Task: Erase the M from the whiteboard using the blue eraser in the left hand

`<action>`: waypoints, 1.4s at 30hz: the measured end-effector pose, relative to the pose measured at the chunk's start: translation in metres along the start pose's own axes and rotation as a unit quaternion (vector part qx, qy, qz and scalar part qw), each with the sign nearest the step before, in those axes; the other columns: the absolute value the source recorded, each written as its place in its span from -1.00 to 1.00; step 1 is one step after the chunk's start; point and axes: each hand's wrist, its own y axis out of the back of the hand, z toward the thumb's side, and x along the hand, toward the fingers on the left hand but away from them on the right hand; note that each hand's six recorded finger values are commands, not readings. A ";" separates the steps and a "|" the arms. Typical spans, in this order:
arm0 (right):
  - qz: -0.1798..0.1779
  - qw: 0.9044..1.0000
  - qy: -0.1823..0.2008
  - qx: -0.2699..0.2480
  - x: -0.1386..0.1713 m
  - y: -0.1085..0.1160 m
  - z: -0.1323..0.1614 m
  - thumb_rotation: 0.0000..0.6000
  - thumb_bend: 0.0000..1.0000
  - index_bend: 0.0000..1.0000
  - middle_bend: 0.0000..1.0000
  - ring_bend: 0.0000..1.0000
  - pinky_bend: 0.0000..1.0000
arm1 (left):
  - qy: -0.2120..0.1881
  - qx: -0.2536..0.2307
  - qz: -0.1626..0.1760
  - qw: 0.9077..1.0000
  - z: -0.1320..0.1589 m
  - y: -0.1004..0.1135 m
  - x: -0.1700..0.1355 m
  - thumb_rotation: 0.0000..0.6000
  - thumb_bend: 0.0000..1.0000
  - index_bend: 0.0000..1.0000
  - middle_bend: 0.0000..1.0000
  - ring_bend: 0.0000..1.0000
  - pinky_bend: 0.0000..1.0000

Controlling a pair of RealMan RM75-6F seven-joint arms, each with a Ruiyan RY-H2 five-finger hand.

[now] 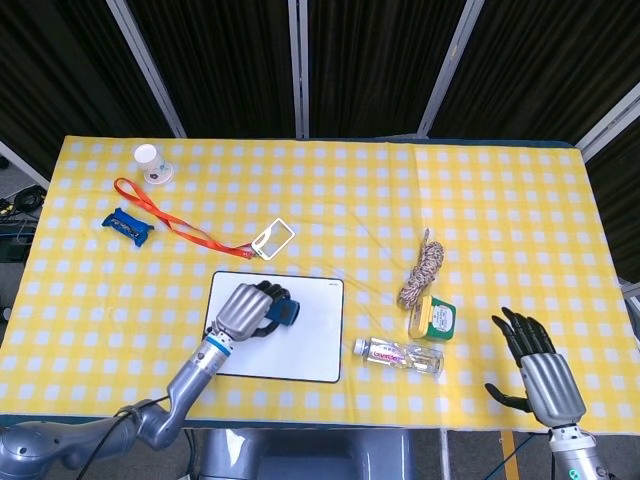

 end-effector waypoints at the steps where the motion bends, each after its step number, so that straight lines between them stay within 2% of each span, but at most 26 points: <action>1: 0.001 1.000 0.000 0.001 0.000 -0.001 0.000 1.00 -0.87 -1.00 -1.00 -1.00 -1.00 | 0.005 0.003 0.001 1.000 -0.006 0.000 -0.001 1.00 0.15 0.54 0.19 0.11 0.06; 6: 0.003 1.000 0.001 0.004 0.000 -0.003 0.001 1.00 -0.87 -1.00 -1.00 -1.00 -1.00 | 0.026 0.006 0.011 1.000 -0.034 0.005 -0.004 1.00 0.14 0.54 0.19 0.11 0.06; 10: 0.003 1.000 0.000 0.004 0.000 -0.003 0.001 1.00 -0.87 -1.00 -1.00 -1.00 -1.00 | 0.028 0.005 0.020 0.999 -0.042 0.008 -0.005 1.00 0.15 0.54 0.19 0.11 0.06; 22: -0.002 1.000 0.001 0.002 0.000 0.000 0.001 1.00 -0.87 -1.00 -1.00 -1.00 -1.00 | 0.006 -0.025 0.027 0.999 -0.014 0.002 0.001 1.00 0.14 0.54 0.19 0.11 0.06; 32: -0.006 1.000 0.002 -0.001 0.001 0.004 0.001 1.00 -0.87 -1.00 -1.00 -1.00 -1.00 | -0.049 -0.047 0.018 0.997 0.040 -0.010 -0.008 1.00 0.15 0.54 0.19 0.11 0.06; 37: -0.007 1.000 0.004 -0.002 0.002 0.005 0.002 1.00 -0.87 -1.00 -1.00 -1.00 -1.00 | -0.050 -0.034 0.016 0.998 0.033 -0.011 -0.021 1.00 0.15 0.54 0.19 0.11 0.06; 42: -0.006 1.000 0.007 0.000 0.003 0.004 0.004 1.00 -0.87 -1.00 -1.00 -1.00 -1.00 | -0.037 -0.021 0.011 0.999 0.010 -0.011 -0.033 1.00 0.14 0.54 0.19 0.11 0.06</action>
